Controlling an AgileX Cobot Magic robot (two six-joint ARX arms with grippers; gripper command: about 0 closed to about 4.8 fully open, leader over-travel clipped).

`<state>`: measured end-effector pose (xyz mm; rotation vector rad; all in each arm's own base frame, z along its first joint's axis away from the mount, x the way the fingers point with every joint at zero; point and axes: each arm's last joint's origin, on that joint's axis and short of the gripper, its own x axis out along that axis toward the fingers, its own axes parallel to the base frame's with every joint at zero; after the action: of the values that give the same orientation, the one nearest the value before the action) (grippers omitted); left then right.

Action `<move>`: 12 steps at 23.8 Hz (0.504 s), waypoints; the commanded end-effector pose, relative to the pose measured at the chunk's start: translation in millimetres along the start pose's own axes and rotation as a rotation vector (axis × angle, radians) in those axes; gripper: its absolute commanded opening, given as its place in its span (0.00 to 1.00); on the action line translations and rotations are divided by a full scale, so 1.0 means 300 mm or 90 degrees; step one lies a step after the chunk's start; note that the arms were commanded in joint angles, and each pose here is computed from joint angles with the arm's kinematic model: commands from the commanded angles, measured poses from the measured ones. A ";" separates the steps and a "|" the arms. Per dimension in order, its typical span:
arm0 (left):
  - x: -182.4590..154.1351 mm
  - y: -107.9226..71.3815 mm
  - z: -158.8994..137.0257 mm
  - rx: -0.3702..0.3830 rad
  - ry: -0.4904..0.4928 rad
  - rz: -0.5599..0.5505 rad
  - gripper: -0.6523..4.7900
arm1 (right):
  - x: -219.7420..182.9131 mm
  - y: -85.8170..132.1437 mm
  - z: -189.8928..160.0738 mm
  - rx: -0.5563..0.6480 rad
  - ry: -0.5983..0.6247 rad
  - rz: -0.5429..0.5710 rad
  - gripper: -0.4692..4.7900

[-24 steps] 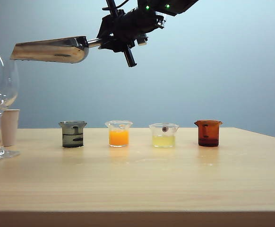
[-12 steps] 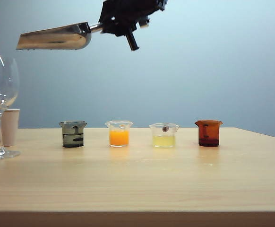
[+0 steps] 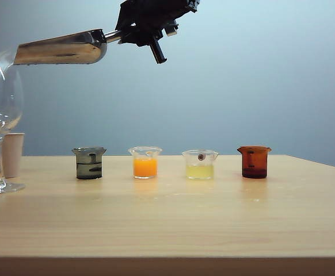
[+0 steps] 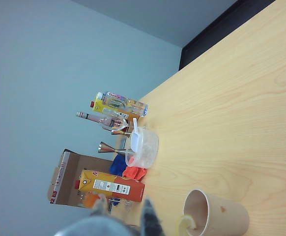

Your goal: Pick up the ice scoop on the desk filled with ice cubes, pour the ice into the goblet, and finally put the scoop back on the table.

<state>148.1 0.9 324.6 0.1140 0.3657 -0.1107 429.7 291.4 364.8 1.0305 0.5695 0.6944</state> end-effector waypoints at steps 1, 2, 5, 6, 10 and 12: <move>-0.004 0.000 0.008 0.003 -0.010 0.000 0.13 | -0.014 0.037 0.012 -0.006 -0.015 0.032 0.07; -0.004 0.000 0.008 0.003 -0.010 0.000 0.13 | -0.014 0.037 0.012 -0.007 -0.015 0.032 0.07; -0.004 0.000 0.008 0.003 -0.010 0.000 0.13 | -0.014 0.037 0.012 -0.009 -0.013 0.033 0.07; -0.004 0.000 0.008 0.003 -0.010 0.000 0.13 | -0.014 0.037 0.012 -0.011 -0.013 0.033 0.07; -0.004 0.000 0.008 0.003 -0.010 0.000 0.13 | -0.014 0.038 0.011 -0.020 -0.008 0.036 0.07; -0.004 0.000 0.008 0.003 -0.010 0.000 0.13 | -0.014 0.038 0.011 -0.020 -0.004 0.038 0.07</move>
<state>148.1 0.9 324.7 0.1140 0.3653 -0.1107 429.7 291.4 364.9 1.0185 0.5677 0.7032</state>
